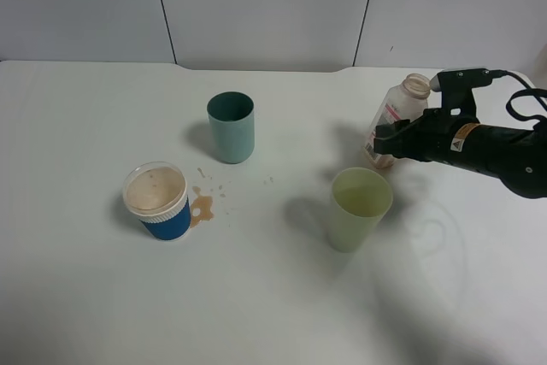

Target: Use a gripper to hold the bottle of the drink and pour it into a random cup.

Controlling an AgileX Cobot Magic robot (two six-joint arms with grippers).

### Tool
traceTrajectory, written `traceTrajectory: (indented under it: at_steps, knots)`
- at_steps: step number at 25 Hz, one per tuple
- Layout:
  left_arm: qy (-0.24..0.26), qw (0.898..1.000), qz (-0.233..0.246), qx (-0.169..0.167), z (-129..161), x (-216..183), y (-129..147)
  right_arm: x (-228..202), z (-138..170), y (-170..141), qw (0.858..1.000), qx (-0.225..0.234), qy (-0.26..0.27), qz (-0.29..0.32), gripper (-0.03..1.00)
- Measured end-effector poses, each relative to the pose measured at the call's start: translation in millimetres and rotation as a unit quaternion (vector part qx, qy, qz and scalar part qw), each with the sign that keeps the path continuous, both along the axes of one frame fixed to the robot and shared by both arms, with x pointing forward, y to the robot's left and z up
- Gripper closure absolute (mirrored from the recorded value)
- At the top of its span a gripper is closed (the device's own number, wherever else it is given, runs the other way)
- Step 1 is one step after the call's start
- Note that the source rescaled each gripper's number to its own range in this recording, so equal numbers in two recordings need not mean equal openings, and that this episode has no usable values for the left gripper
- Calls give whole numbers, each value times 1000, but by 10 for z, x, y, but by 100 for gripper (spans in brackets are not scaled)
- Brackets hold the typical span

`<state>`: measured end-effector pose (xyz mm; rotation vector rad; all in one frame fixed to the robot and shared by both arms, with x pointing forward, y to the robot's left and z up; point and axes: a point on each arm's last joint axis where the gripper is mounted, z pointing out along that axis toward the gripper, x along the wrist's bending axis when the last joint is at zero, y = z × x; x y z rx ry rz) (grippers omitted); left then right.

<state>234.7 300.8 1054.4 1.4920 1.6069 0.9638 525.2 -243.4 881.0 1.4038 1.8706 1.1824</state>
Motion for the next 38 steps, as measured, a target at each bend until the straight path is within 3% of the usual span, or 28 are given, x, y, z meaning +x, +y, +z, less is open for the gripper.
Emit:
traceTrajectory:
  at_steps: [16, 18, 20, 22, 24, 28, 34, 38]
  knots:
    - [0, 1000, 0, 0, 0, 0, 0, 4, -17, -23, 1000, -18, 2, -5, 97]
    - [0, 1000, 0, 0, 0, 0, 0, 7, -16, -30, 1000, -18, 2, -10, 84]
    - [0, 1000, 0, 0, 0, 0, 0, 5, -32, -46, 1000, -18, 9, -21, 57]
    - [0, 1000, 0, 0, 0, 0, 0, 21, -11, -54, 1000, -15, -4, -26, 23]
    - [0, 1000, 0, 0, 0, 0, 0, 38, 22, -50, 999, -12, -25, -25, 7]
    - [0, 1000, 0, 0, 0, 0, 0, 48, 43, -47, 999, -14, -40, -22, -2]
    - [0, 1000, 0, 0, 0, 0, 0, 49, 61, -50, 999, -13, -42, -24, -3]
    - [0, 1000, 0, 0, 0, 0, 0, 39, 232, -56, 998, -14, -61, -26, -3]
